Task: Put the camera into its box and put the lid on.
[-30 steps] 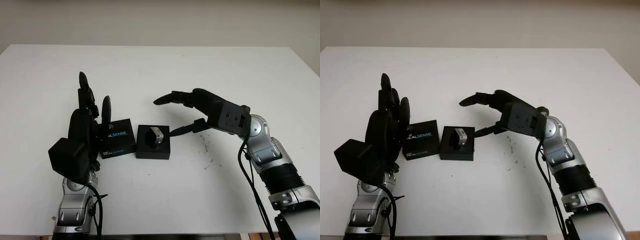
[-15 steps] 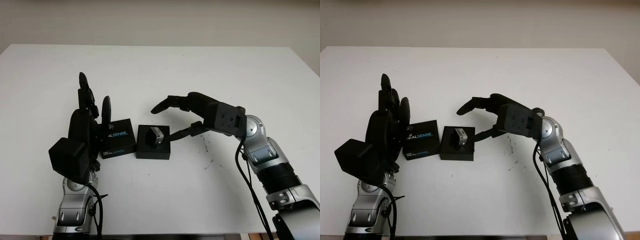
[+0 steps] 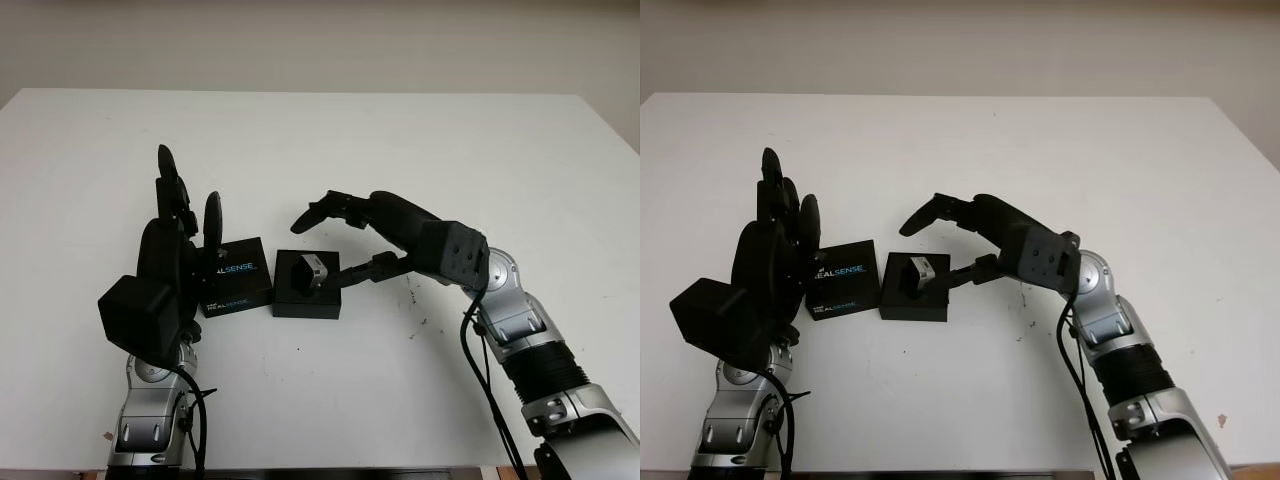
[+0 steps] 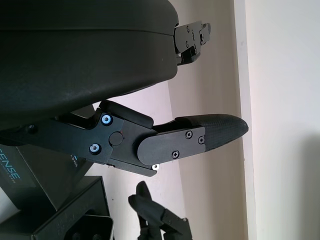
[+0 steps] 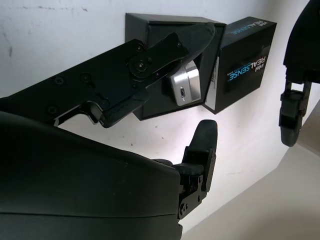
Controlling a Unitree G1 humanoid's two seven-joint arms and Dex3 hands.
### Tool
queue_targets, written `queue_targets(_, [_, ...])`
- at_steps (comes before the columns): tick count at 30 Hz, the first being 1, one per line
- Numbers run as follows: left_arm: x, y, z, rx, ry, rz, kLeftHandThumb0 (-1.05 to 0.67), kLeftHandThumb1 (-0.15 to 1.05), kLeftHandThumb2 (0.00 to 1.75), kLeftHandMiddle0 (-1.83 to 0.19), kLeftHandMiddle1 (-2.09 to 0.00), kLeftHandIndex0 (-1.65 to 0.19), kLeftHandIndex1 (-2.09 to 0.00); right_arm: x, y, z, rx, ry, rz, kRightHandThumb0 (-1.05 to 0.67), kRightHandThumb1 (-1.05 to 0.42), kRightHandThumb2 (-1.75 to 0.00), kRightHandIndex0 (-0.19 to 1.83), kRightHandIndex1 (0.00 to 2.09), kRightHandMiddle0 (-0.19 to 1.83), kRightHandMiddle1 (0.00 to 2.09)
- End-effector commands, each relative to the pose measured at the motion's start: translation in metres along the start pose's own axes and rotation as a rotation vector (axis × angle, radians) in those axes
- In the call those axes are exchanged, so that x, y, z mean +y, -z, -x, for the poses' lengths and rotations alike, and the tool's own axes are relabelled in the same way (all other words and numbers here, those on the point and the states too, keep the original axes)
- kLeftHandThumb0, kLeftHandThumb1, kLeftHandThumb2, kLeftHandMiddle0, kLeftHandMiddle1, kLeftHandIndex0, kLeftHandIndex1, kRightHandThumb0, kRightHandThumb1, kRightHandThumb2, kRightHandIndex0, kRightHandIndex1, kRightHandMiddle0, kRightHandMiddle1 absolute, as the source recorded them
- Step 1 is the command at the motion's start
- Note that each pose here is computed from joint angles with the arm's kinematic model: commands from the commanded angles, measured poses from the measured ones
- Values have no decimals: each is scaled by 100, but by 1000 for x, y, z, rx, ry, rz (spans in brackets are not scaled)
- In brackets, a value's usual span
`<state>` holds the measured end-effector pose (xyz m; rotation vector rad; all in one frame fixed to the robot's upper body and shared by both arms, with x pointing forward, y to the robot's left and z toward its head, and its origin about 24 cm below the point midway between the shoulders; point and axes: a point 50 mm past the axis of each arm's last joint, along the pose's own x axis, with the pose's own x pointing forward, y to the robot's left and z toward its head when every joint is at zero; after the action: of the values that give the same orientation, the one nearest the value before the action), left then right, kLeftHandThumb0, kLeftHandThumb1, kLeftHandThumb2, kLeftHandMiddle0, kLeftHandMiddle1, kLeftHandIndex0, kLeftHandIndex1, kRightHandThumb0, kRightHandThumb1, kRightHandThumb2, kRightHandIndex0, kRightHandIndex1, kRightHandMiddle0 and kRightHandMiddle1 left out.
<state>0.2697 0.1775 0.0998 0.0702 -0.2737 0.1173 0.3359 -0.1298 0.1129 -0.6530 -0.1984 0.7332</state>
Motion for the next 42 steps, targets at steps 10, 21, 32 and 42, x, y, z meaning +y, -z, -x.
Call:
queue_targets(10, [-1, -3, 1, -14, -3, 0, -72, 105, 57, 19, 0, 19, 0, 4, 6, -1, 18, 11, -15, -57, -82, -5, 21, 7, 17, 104])
queue_targets(21, [-1, -2, 1, -12, -2, -1, -71, 105, 58, 19, 0, 19, 0, 7, 8, -3, 27, 0, 13, -54, -82, -5, 21, 7, 19, 107])
queue_targets(32, [-2, -2, 1, -13, -5, -1, -72, 105, 58, 19, 0, 19, 0, 11, 8, -5, 22, -13, 27, -50, -84, -6, 21, 6, 21, 110])
queue_targets(42, [-2, -1, 1, -11, -8, 0, -72, 105, 57, 19, 0, 19, 0, 13, 6, -5, 14, -14, 48, -46, -86, -6, 23, 8, 28, 114])
